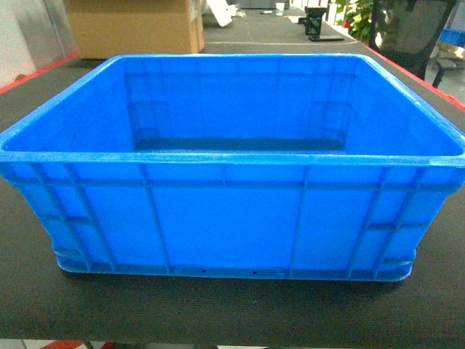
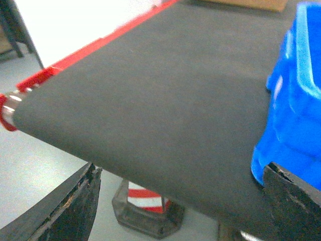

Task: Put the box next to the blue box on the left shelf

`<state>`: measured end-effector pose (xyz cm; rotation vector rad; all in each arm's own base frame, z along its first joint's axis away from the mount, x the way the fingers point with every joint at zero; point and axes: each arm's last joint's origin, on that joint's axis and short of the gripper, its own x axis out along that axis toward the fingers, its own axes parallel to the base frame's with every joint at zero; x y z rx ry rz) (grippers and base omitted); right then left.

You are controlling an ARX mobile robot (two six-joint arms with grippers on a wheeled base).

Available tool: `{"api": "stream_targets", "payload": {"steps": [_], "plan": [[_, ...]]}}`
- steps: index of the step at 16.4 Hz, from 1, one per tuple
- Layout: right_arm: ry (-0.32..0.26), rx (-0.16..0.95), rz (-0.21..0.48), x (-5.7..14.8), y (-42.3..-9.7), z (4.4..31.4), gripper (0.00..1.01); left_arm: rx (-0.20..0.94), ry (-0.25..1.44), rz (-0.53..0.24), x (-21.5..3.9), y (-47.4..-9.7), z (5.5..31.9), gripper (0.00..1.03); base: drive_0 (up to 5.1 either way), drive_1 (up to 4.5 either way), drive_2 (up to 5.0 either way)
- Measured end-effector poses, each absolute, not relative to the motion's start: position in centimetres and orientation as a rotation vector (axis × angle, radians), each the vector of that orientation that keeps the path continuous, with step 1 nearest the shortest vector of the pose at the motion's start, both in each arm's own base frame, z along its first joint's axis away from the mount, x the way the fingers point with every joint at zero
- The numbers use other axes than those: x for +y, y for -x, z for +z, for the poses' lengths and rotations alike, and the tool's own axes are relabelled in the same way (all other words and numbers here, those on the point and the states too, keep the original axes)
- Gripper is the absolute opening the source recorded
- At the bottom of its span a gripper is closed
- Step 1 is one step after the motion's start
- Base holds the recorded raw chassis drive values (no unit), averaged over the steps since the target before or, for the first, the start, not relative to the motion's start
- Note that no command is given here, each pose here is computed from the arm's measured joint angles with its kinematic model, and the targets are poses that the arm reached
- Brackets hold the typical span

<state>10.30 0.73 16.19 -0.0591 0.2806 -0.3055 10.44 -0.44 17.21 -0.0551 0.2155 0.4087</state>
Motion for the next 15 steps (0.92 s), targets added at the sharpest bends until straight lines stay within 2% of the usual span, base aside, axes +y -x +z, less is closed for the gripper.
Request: {"api": "stream_targets", "payload": {"steps": [2, 5, 6, 7, 8, 9, 10, 11, 15], "plan": [[0.055, 0.271, -0.352, 0.7, -10.4, 16.4, 0.98, 0.186, 0.067, 0.424, -0.4, -10.6, 17.9, 0.98, 0.0, 0.0, 0.0], [0.028, 0.24, -0.368, 0.7, -10.7, 17.4, 0.98, 0.146, 0.083, 0.417, -0.5, -10.9, 19.3, 0.98, 0.0, 0.0, 0.0], [0.0, 0.191, -0.351, 1.1, -11.1, 18.8, 0.98, 0.125, 0.094, 0.399, -0.7, -11.3, 20.3, 0.98, 0.0, 0.0, 0.0], [-0.038, 0.127, -0.289, 1.9, -12.1, 21.3, 0.98, 0.125, 0.098, 0.365, -0.7, -12.5, 21.4, 0.98, 0.0, 0.0, 0.0], [-0.051, 0.108, -0.245, 2.6, -13.5, 23.1, 0.98, 0.139, 0.101, 0.365, -0.4, -14.2, 22.7, 0.98, 0.0, 0.0, 0.0], [-0.049, 0.14, -0.205, 3.2, -15.3, 24.5, 0.98, 0.127, 0.113, 0.348, -0.2, -16.5, 24.8, 0.98, 0.0, 0.0, 0.0], [-0.002, 0.289, -0.052, 5.0, -22.4, 26.6, 0.98, 0.272, 0.138, 0.184, -1.1, -25.2, 27.4, 0.98, 0.0, 0.0, 0.0], [-0.01, 0.407, -0.037, 5.2, -27.4, 25.9, 0.98, 0.457, 0.109, 0.12, -2.4, -30.4, 25.5, 0.98, 0.0, 0.0, 0.0], [-0.066, 0.523, -0.013, 5.9, -31.2, 23.2, 0.98, 0.571, 0.061, 0.098, -3.4, -34.2, 24.2, 0.98, 0.0, 0.0, 0.0]]}}
